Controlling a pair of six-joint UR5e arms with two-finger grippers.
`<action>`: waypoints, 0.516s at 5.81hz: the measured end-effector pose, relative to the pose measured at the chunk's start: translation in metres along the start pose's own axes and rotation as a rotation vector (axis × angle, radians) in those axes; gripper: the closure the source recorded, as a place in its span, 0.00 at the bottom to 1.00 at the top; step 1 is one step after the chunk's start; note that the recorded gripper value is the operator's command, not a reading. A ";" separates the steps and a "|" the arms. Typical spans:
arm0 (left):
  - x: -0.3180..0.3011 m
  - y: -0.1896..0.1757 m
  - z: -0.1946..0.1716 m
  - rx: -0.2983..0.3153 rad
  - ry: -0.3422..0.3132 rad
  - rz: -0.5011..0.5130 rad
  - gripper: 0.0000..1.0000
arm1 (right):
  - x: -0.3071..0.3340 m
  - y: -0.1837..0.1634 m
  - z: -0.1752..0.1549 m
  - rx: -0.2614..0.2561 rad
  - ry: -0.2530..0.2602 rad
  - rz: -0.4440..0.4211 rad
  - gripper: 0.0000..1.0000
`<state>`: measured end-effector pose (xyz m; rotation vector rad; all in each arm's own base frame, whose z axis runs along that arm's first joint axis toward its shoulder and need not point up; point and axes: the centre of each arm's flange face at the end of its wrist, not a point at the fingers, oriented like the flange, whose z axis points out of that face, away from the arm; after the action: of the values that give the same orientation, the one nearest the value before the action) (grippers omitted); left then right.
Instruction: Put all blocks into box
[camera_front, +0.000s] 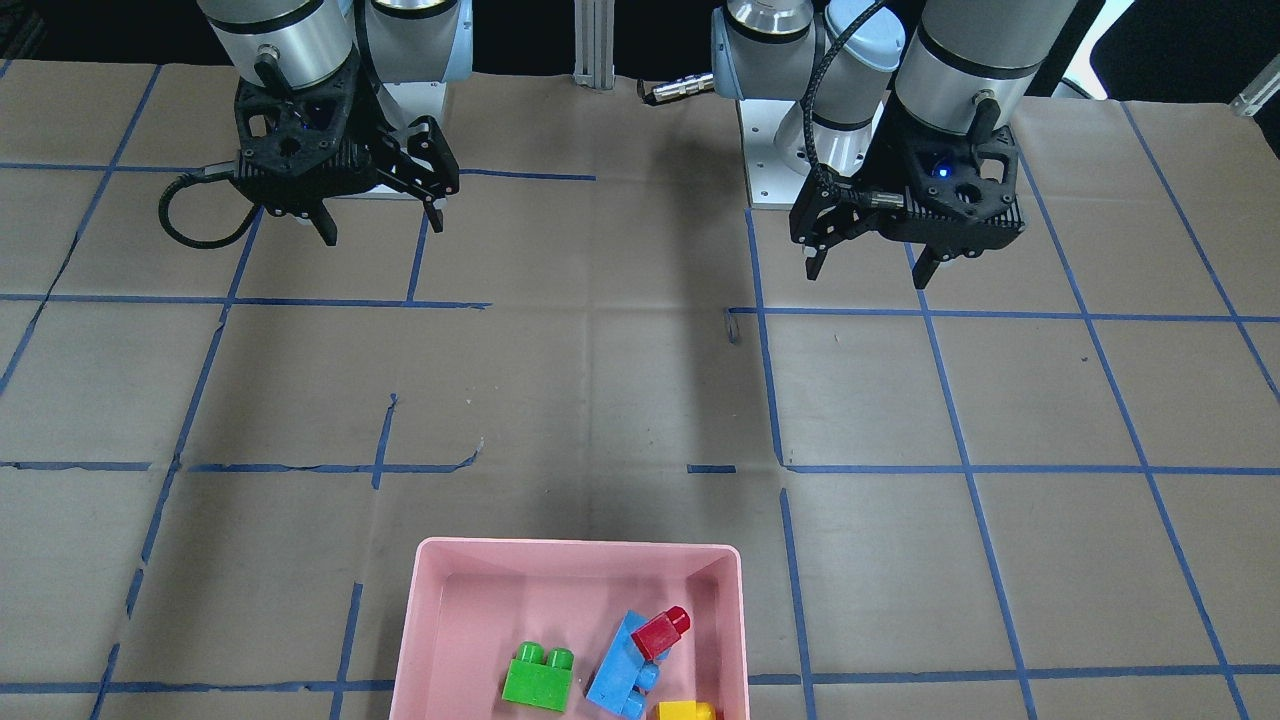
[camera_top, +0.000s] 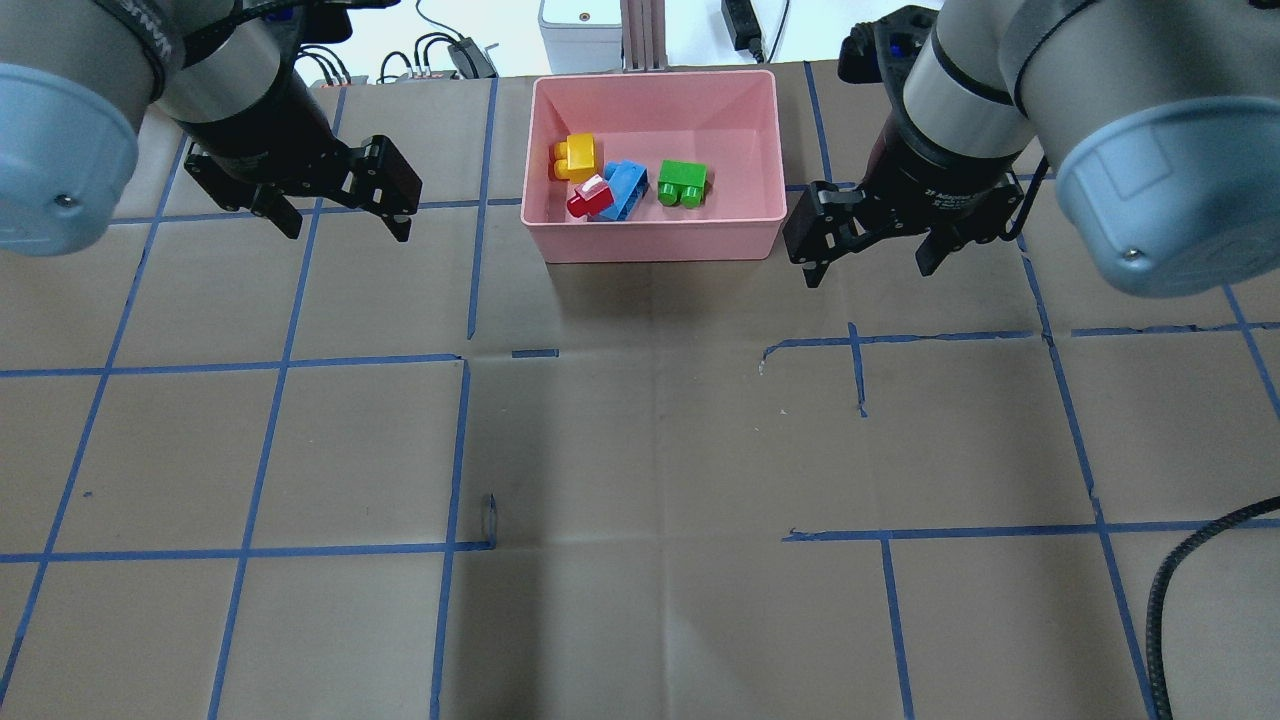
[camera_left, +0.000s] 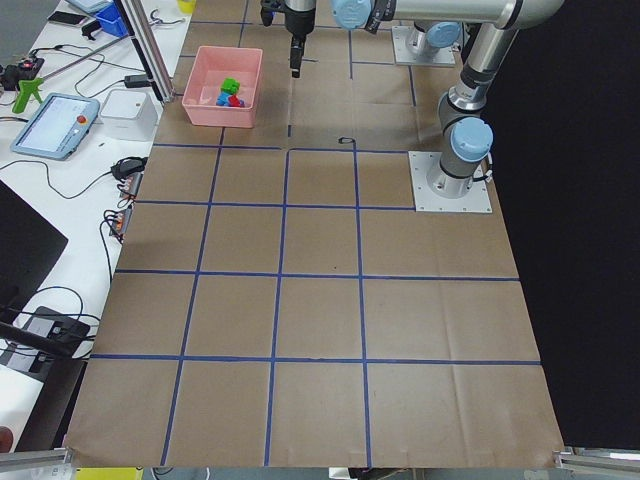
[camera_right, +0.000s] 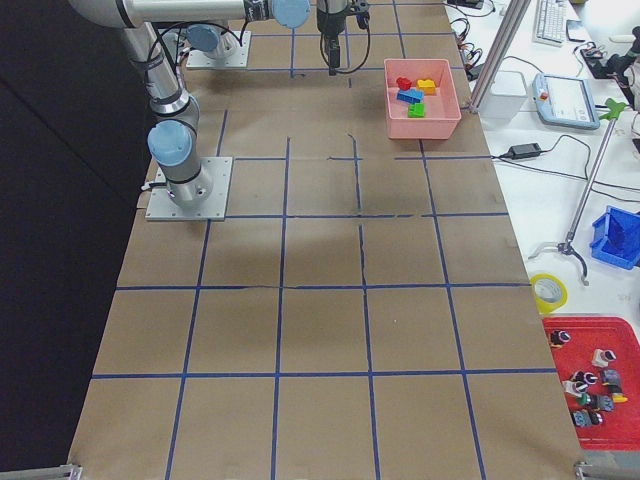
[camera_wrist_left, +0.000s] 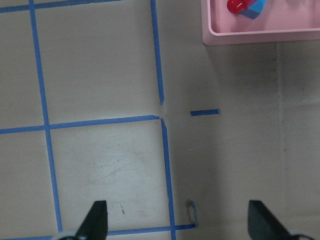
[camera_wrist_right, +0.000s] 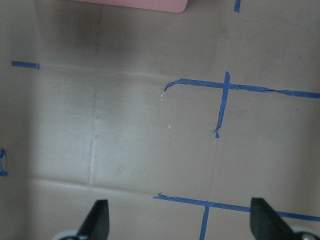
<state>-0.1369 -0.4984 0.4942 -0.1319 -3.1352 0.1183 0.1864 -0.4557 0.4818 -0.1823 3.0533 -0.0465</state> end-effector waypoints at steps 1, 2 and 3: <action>0.000 0.000 -0.001 0.003 -0.001 0.000 0.01 | 0.000 0.000 0.000 0.000 0.000 0.000 0.00; 0.000 -0.001 -0.002 0.005 -0.002 0.000 0.01 | 0.000 -0.001 0.001 -0.002 0.001 0.000 0.00; 0.000 -0.001 -0.003 0.006 -0.002 0.001 0.01 | 0.000 0.000 0.002 -0.005 0.001 0.000 0.00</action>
<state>-0.1372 -0.4988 0.4970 -0.1328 -3.1367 0.1275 0.1863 -0.4562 0.4794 -0.1821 3.0551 -0.0390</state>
